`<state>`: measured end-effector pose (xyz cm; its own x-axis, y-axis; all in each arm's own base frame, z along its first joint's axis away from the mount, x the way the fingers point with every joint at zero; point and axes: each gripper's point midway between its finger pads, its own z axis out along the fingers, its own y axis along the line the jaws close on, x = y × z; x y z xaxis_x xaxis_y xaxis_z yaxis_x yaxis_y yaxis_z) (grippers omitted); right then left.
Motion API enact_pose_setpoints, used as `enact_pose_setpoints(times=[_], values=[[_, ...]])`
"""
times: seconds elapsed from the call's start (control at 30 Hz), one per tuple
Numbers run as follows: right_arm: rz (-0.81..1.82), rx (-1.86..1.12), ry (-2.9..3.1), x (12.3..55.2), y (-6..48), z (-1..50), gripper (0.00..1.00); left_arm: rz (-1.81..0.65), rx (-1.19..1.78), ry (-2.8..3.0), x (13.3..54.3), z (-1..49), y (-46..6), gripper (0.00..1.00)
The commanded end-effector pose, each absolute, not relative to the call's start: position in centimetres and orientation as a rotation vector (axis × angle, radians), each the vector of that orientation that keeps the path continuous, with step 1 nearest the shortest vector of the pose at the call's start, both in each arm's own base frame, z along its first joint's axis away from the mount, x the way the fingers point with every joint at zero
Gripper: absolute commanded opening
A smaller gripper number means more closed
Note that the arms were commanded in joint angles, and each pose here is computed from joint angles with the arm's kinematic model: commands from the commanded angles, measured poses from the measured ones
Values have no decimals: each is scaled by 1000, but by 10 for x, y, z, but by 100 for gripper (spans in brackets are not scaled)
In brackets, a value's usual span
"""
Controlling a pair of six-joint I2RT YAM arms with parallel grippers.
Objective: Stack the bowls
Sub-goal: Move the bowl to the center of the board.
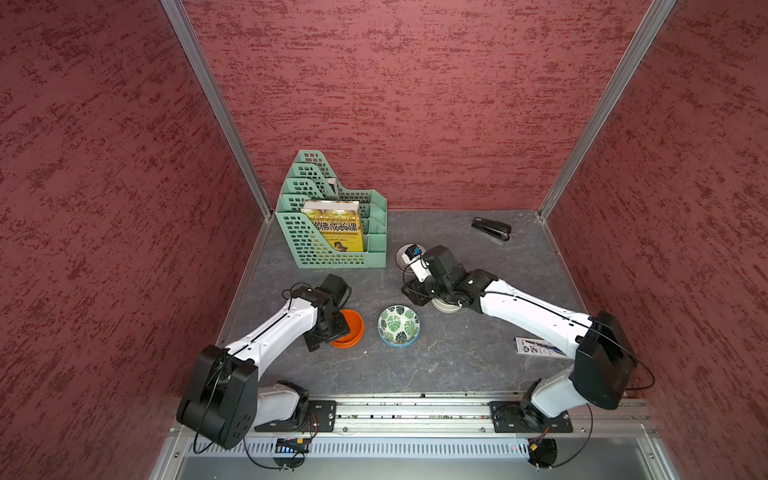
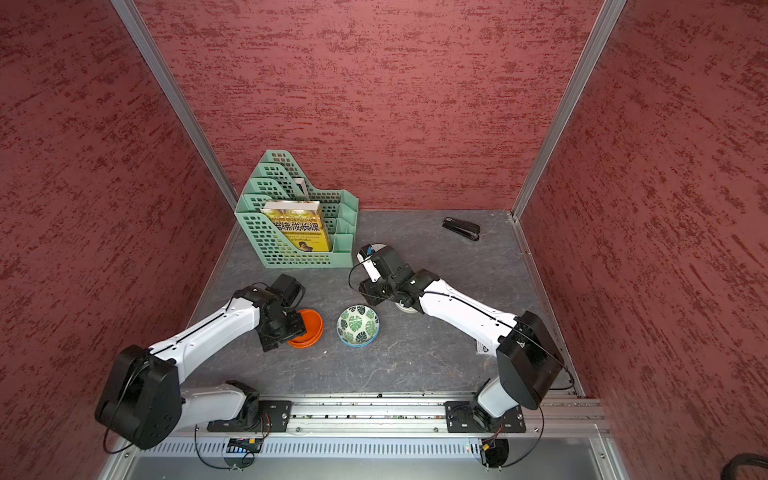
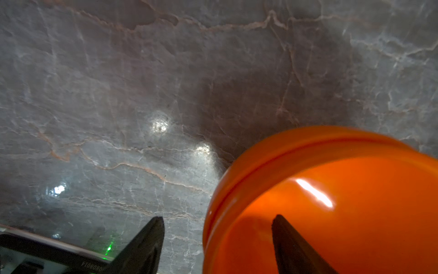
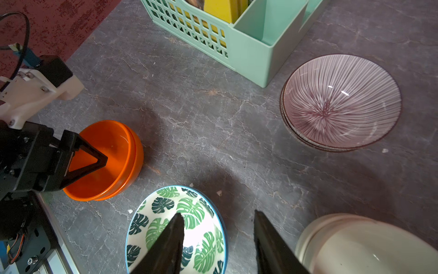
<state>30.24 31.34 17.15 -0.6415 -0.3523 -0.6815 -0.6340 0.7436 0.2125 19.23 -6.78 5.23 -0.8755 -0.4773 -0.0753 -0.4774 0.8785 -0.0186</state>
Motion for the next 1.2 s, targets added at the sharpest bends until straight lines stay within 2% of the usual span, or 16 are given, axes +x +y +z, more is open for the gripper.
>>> enact_pose_setpoints(times=[0.0, 0.1, 0.27, 0.4, 0.6, 1.0, 1.17], values=[[615, -742, 2262, 303, 314, 185, 50, -24, -774, 2908, 205, 50, -70, 69], [616, -743, 2265, 302, 314, 185, 50, -25, -773, 2913, 206, 47, -71, 58], [616, -736, 2263, 302, 312, 187, 50, -37, -762, 2939, 205, 39, -75, 48], [615, -738, 2268, 301, 312, 186, 49, -44, -760, 2936, 208, 37, -76, 35], [615, -739, 2281, 301, 313, 182, 49, -28, -775, 2910, 216, 36, -73, 25], [639, -755, 2300, 300, 318, 176, 49, 15, -863, 2837, 255, 31, -53, 25], [656, -769, 2331, 295, 319, 169, 50, -46, -867, 2809, 279, 34, -53, 25]])
